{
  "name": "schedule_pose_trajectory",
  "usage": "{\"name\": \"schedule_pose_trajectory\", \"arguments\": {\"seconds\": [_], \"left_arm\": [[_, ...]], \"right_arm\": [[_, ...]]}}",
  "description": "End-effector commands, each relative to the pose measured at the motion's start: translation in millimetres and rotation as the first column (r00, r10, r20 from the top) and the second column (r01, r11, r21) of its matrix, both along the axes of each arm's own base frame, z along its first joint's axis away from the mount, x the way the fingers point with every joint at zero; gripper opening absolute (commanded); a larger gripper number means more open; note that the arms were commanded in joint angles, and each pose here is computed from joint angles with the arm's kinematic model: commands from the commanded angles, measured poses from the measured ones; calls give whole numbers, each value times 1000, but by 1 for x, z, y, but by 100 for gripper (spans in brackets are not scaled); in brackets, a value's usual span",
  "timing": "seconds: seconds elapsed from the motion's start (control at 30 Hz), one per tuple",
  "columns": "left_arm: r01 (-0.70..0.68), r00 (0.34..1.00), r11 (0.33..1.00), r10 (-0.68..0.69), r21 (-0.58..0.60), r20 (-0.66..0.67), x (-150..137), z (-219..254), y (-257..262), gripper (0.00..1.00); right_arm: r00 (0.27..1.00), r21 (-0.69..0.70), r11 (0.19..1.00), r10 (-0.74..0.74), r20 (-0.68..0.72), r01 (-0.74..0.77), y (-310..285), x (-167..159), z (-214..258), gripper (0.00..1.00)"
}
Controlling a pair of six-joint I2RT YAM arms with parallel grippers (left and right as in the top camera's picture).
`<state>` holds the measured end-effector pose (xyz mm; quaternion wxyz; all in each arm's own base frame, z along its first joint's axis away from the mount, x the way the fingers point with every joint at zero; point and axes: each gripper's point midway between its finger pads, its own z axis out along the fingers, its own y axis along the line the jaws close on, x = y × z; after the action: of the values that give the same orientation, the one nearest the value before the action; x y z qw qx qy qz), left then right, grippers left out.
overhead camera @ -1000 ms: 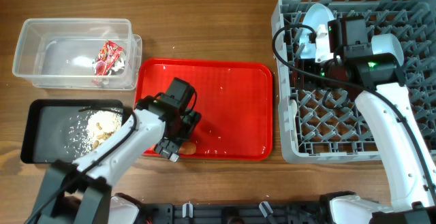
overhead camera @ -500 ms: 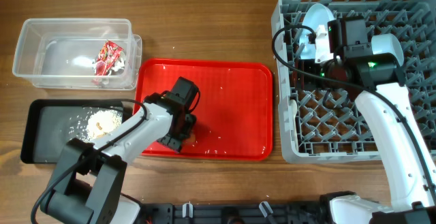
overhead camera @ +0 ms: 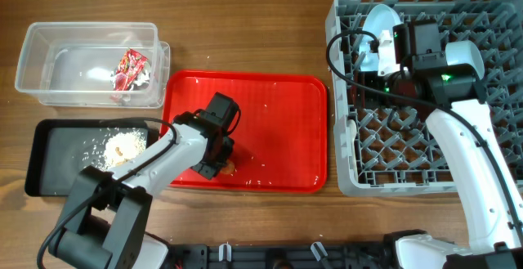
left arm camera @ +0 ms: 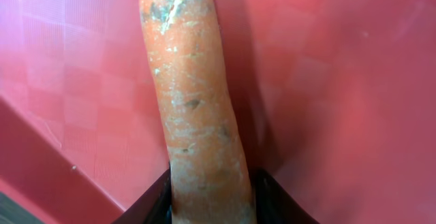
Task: Sort waste into correct bins and load items into the dishwasher rack
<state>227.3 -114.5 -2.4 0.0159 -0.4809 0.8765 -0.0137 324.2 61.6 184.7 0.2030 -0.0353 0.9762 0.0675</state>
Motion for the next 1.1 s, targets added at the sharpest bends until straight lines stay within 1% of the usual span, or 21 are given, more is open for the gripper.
{"name": "schedule_pose_trajectory", "arguments": {"seconds": [0.0,0.07,0.13,0.17,0.2,0.23,0.27,0.33,0.4,0.47,0.5,0.57,0.63,0.7,0.73,0.8,0.83,0.9,0.93,1.0,1.07], "left_arm": [[114,992,991,-118,63,53,14,5,18,34],[149,980,986,-156,69,125,24,29,33,33],[142,968,984,-160,106,194,29,55,55,33],[170,943,978,-198,124,267,34,78,71,33],[149,925,977,-191,150,328,37,97,86,33],[67,909,977,-142,201,391,35,118,113,35],[-13,897,971,-93,238,432,31,132,134,41],[-221,869,927,46,302,492,15,155,187,45],[-357,862,880,181,314,474,2,150,225,45],[-432,863,843,284,321,417,-9,135,250,45],[-455,867,837,337,305,368,-14,121,259,44],[-452,876,866,385,212,291,-13,97,255,44],[-390,899,909,341,147,276,-4,90,242,48],[-278,919,953,228,118,322,13,97,226,56],[-221,922,969,170,111,349,21,102,217,58],[18,895,996,-54,85,442,50,114,178,68],[161,854,985,-174,69,491,64,120,148,69],[334,784,939,-326,83,528,79,123,99,69],[400,750,912,-381,86,540,84,123,75,68],[511,684,855,-470,93,559,90,119,33,72],[552,665,830,-495,78,559,91,112,10,76]], "right_arm": [[1000,5,1000,15,-11,-15,2,-1,-3,68],[1000,6,1000,16,-11,-16,2,-1,-3,68],[1000,5,1000,16,-10,-16,2,-1,-3,68],[1000,5,1000,16,-10,-16,2,-1,-3,69],[1000,5,1000,16,-10,-16,2,-1,-3,68],[1000,5,1000,16,-10,-16,2,-1,-3,69],[1000,5,1000,16,-11,-16,2,-1,-3,68],[1000,5,1000,16,-12,-16,2,-1,-3,68],[1000,5,1000,16,-11,-16,2,-1,-3,68],[1000,5,1000,16,-11,-16,2,-1,-3,68],[1000,5,1000,16,-12,-16,2,-2,-3,68],[1000,5,1000,16,-12,-16,2,-2,-3,68],[1000,5,1000,16,-9,-16,2,-1,-3,68],[1000,5,1000,16,-9,-16,2,-1,-3,68],[1000,5,1000,16,-9,-16,2,-1,-3,68],[1000,6,1000,15,-9,-15,2,-1,-3,69],[1000,6,1000,15,-10,-15,2,-1,-3,68],[1000,6,1000,16,-11,-16,2,-1,-3,68],[1000,6,1000,16,-14,-16,2,-2,-3,68],[1000,5,1000,16,-15,-15,2,-2,-3,68],[1000,5,1000,15,-19,-15,2,-3,-4,68]]}}
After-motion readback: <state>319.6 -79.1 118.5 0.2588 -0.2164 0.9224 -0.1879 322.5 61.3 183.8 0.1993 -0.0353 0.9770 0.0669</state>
